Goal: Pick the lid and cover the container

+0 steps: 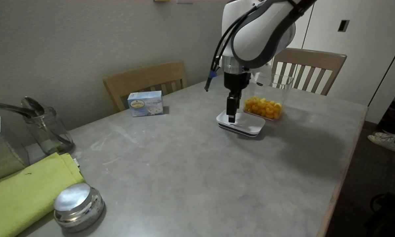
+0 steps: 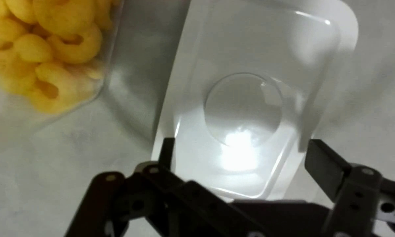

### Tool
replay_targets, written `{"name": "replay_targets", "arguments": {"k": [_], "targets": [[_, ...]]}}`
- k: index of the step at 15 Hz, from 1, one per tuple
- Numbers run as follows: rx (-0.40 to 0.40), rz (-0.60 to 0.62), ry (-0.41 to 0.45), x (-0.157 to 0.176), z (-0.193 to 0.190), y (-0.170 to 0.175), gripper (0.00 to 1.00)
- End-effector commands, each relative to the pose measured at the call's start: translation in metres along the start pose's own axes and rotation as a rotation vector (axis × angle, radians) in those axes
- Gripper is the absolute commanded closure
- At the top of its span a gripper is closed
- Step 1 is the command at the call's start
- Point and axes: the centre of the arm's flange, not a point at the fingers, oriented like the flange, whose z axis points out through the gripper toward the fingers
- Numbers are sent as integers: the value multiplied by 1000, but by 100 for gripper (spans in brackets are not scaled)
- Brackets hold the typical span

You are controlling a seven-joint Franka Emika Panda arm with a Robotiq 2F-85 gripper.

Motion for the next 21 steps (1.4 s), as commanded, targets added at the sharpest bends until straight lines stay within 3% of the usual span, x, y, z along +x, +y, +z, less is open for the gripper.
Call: {"name": "replay_targets", "arguments": {"k": [1, 11, 21], "targets": [[65, 43, -1, 3, -2, 6, 0], [93, 208, -48, -10, -22, 12, 0], [141, 226, -104, -22, -13, 11, 4]]}}
